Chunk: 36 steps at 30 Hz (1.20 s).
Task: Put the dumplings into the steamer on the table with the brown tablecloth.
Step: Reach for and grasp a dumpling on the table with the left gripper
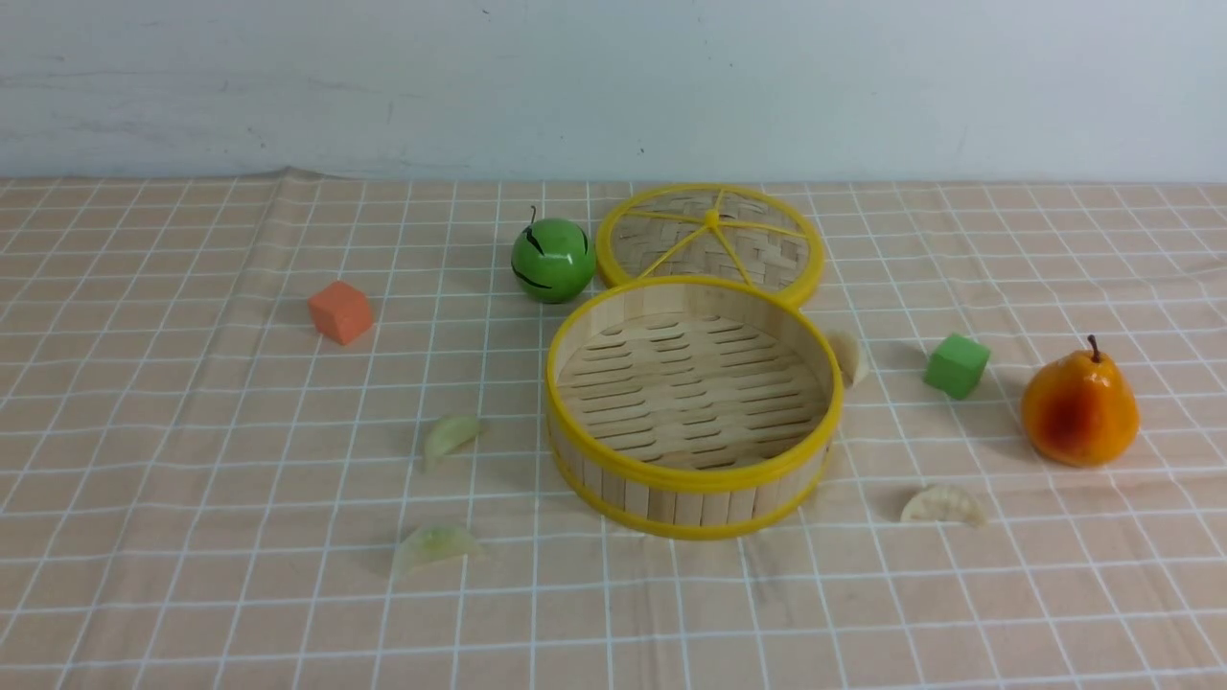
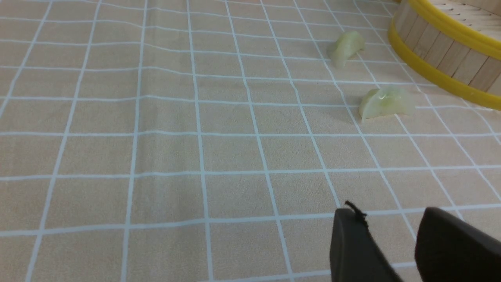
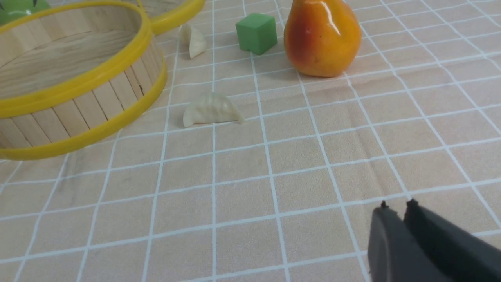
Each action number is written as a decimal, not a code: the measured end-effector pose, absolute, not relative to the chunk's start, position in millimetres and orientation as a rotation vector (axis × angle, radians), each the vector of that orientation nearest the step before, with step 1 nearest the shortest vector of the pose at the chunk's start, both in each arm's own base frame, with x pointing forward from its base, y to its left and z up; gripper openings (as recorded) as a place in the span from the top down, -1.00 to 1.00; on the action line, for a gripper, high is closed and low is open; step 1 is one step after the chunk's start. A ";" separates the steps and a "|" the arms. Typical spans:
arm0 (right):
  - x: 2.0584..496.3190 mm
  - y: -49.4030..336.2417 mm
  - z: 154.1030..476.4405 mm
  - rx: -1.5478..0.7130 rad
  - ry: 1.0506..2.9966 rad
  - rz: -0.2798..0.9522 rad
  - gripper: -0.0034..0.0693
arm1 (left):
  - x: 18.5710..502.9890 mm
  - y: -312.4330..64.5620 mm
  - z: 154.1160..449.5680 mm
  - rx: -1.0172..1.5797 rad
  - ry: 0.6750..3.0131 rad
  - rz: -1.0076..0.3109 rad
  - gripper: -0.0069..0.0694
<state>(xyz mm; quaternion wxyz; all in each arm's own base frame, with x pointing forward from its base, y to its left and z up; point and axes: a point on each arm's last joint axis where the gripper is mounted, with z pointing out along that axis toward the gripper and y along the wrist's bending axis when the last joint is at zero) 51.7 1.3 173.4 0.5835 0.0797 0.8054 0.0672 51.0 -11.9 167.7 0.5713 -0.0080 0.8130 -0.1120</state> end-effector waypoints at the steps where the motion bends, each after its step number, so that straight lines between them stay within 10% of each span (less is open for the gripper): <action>1: 51.7 1.3 173.4 0.186 1.880 0.157 0.73 | 51.0 -11.9 167.8 -0.020 1.906 -0.264 0.20; 14: 54.4 -2.6 178.3 0.092 1.794 0.033 0.68 | 56.0 -5.1 209.4 -0.084 1.437 -0.261 0.20; 24: 49.2 3.7 234.6 0.005 1.165 0.089 0.67 | 48.5 1.2 236.0 -0.135 1.124 -0.271 0.20; 36: 23.8 6.1 291.5 0.047 0.784 0.299 0.65 | 24.7 3.7 307.6 -0.352 0.852 -0.772 0.47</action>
